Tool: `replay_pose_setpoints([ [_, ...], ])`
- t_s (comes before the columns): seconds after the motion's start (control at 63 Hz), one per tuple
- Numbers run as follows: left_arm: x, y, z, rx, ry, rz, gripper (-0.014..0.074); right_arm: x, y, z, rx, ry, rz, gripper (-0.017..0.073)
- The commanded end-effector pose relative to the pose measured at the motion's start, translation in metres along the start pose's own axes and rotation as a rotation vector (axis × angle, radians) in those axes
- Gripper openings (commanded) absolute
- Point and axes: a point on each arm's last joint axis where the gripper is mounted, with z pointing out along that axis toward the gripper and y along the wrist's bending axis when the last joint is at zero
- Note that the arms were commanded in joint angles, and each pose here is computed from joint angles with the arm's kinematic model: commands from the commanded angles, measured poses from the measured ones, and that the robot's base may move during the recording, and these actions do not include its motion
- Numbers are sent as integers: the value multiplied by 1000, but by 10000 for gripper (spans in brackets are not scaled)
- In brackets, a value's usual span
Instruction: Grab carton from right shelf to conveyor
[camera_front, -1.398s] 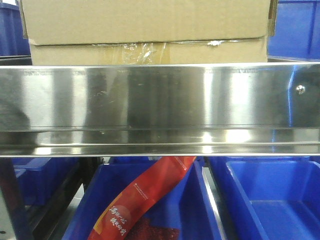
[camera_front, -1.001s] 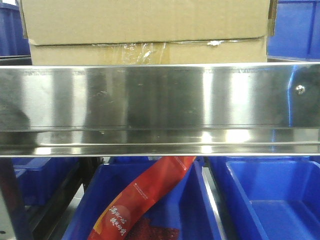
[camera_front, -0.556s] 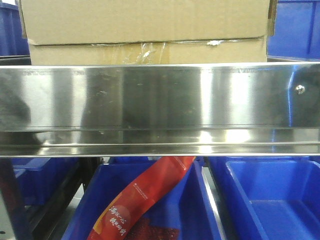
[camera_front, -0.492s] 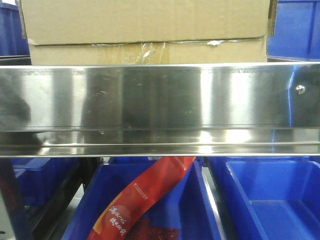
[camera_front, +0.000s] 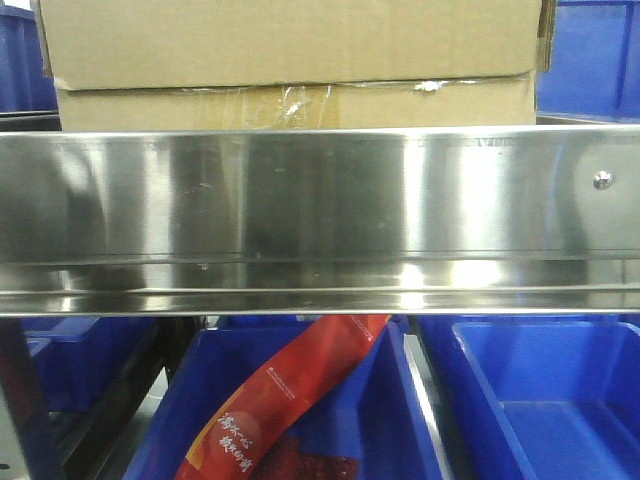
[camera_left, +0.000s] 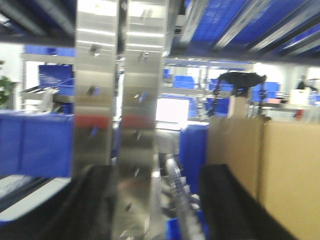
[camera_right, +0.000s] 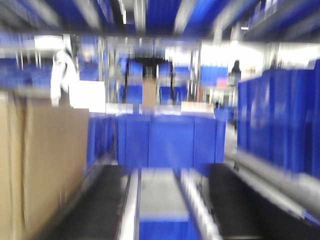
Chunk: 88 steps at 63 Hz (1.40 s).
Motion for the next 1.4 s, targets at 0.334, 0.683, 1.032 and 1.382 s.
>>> replay_pose_setpoints([
  [0.334, -66, -18, 59, 171, 275, 3, 343, -32, 2, 28, -24, 102, 59, 559],
  [0.683, -102, -75, 123, 441, 437, 117, 351, -92, 16, 71, -203, 240, 124, 559],
  [1.032, -122, -121, 211, 398, 611, 129, 578, -137, 62, 186, -411, 550, 85, 559],
  [1.382, -122, -104, 297, 178, 693, 55, 569, -123, 92, 300, -406, 792, -22, 559],
])
